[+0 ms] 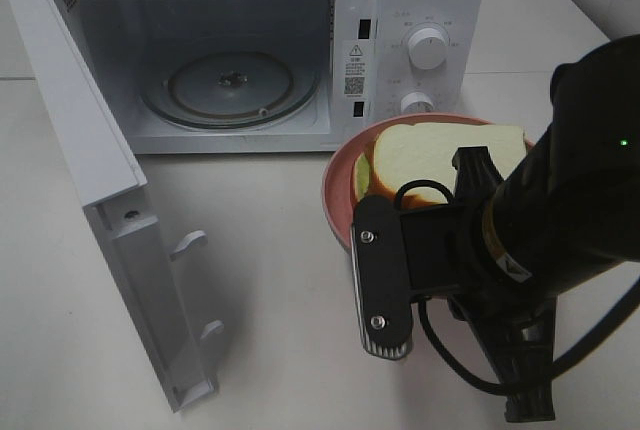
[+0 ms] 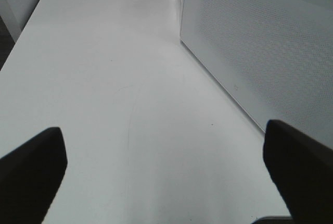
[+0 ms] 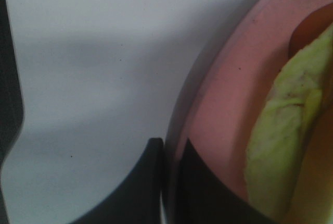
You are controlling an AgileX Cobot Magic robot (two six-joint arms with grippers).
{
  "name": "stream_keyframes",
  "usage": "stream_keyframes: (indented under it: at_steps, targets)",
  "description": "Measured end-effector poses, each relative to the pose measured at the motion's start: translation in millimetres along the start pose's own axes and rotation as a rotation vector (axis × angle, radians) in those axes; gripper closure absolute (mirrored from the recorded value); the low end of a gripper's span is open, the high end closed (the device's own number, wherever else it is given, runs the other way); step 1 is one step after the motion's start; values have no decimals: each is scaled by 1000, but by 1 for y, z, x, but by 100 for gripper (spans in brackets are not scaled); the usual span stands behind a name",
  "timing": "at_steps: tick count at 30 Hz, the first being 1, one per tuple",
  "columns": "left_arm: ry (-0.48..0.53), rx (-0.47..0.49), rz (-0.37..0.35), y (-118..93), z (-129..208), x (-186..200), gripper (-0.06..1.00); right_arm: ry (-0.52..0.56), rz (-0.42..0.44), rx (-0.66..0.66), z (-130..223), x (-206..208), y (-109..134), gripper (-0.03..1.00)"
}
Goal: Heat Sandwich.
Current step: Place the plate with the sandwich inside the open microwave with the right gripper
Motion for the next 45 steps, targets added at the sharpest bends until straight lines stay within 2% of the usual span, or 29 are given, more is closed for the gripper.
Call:
stream_keyframes:
  at_steps: [9,15,24,32,40,45]
  targets:
    - [0,0,0,0,0,0,-2,-35,11,10,-6,-1,-1,93]
    - [0,0,0,0,0,0,-2,-44,16,100,-8,-1,-2,93]
    - [0,0,0,0,0,0,-2,-136,64,237,-23,0,-10,93]
    - [0,0,0,0,0,0,-2,-155,29,295,-12,-7,-17,93]
    - [0,0,0,0,0,0,-2,-233,-10,441,-7,-12,-18,93]
    - [0,0,0,0,0,0,-2,-279,-31,482,-6,-13,-18,93]
Point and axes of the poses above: a point on each arm's last joint axis where the gripper is mounted, x pointing back along that axis away from the gripper, y along the wrist's bending axis when the last joint is at zero, z = x × y, the point moved 9 cm from there along -x, pointing out along that axis toward the gripper, and after that the axes turned 3 degrees about x, right-handed, at the moved point
